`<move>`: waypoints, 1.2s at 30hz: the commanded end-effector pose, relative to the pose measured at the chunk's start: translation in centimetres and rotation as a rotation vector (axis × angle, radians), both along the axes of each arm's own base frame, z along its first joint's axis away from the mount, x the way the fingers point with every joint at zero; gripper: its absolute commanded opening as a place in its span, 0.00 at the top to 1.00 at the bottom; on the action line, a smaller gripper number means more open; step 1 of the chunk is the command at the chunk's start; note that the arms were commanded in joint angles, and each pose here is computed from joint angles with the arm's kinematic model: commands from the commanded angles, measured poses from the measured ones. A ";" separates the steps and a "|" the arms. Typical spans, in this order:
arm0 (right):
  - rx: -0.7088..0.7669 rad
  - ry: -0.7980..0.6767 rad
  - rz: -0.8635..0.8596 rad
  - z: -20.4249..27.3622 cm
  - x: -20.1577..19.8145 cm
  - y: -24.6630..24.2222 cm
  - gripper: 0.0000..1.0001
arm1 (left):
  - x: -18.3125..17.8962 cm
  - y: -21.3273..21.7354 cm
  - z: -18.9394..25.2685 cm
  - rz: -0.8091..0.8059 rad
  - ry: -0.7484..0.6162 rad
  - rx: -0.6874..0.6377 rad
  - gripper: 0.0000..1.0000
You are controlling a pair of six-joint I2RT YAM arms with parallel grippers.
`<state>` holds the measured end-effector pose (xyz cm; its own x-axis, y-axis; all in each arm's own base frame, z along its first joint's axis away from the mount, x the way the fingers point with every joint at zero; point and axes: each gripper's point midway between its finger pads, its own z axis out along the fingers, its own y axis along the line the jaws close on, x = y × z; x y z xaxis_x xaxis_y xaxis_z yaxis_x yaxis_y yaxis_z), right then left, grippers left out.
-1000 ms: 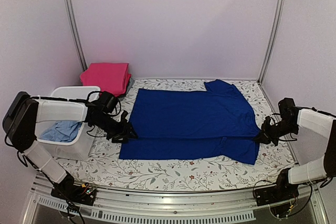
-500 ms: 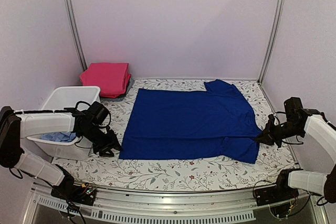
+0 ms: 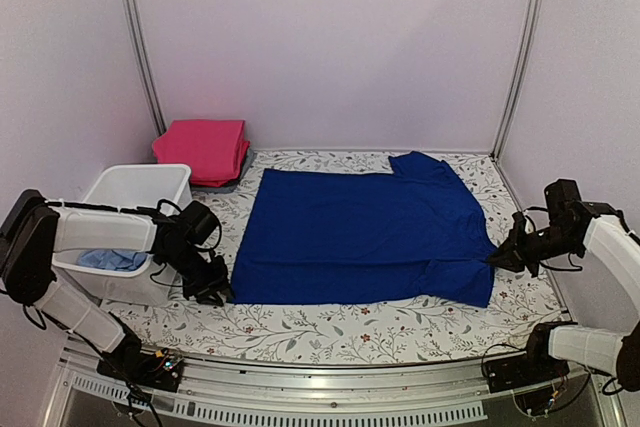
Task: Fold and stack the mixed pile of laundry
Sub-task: Pick up the flattened T-shirt from the center of the board.
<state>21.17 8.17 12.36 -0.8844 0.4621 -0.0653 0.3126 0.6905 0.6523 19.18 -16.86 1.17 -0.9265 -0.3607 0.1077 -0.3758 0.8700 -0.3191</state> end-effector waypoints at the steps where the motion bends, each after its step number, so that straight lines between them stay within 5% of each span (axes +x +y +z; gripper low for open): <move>1: 0.011 -0.030 0.019 1.4 -0.3 0.4 1.00 | -0.3 0.2 -1.1 -0.010 0.020 0.036 0.74; 6: 0.020 -0.026 0.020 2.0 -1.1 0.6 1.00 | -0.5 0.0 -0.6 -0.021 0.019 0.024 0.99; 20: 0.135 0.079 -0.009 3.0 -7.6 2.3 1.00 | -3.2 0.7 1.8 -0.033 0.059 -0.010 1.00; 36: -0.098 -0.318 0.064 10.6 8.2 -1.0 1.00 | 6.6 -0.4 6.3 0.004 -0.093 -0.073 1.00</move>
<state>25.58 7.78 21.06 -0.8783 0.4223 -0.2242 0.1774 0.7233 0.6674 23.96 -17.80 6.93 -0.9347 -0.3489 0.0672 -0.3454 0.8480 -0.4019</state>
